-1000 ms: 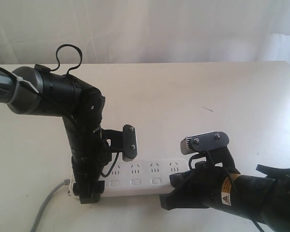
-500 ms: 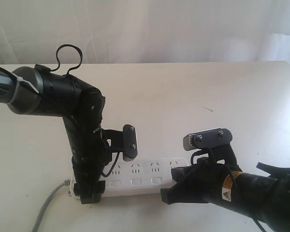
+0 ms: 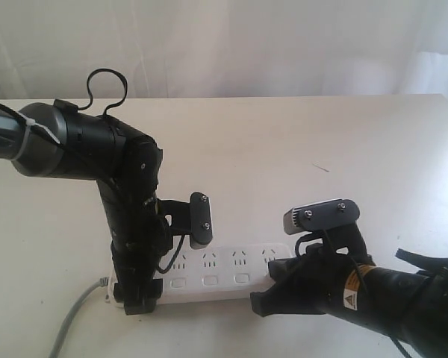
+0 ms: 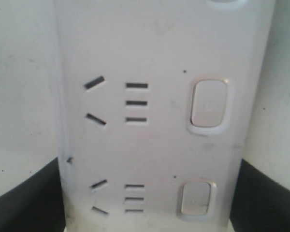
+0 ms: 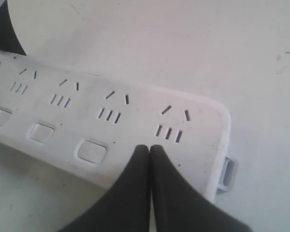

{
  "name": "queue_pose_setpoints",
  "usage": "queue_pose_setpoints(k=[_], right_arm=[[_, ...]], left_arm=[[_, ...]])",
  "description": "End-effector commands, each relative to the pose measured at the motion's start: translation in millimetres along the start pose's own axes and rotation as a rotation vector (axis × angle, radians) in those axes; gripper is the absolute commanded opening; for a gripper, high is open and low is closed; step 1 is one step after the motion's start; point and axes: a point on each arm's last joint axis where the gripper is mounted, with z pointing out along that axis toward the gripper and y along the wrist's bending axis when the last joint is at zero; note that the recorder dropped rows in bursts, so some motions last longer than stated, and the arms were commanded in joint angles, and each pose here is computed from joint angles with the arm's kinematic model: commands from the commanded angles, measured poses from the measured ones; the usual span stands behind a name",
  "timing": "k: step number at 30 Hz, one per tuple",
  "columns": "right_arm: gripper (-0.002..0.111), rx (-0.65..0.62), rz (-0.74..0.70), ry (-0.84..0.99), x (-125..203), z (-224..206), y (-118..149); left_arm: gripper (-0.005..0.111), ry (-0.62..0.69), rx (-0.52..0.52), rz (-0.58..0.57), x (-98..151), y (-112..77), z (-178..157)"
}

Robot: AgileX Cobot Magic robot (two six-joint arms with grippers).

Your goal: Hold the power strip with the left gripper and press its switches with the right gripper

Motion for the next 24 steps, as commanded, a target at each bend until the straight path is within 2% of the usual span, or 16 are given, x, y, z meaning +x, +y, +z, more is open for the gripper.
queue_pose_setpoints(k=[1, 9, 14, 24], right_arm=[[0.0, 0.02, 0.003, 0.01, 2, 1, -4], [0.0, 0.041, 0.004, 0.081, 10, 3, -6], [0.0, 0.07, 0.018, 0.203, 37, 21, -14], [0.0, 0.049, 0.022, 0.168, 30, 17, -10]], left_arm=[[0.0, 0.036, 0.04, 0.004, 3, -6.3, 8], [0.0, 0.036, 0.04, 0.004, 3, -6.3, 8], [0.0, 0.035, 0.039, 0.004, 3, -6.1, 8], [0.0, 0.033, 0.037, 0.004, 3, -6.0, 8]])
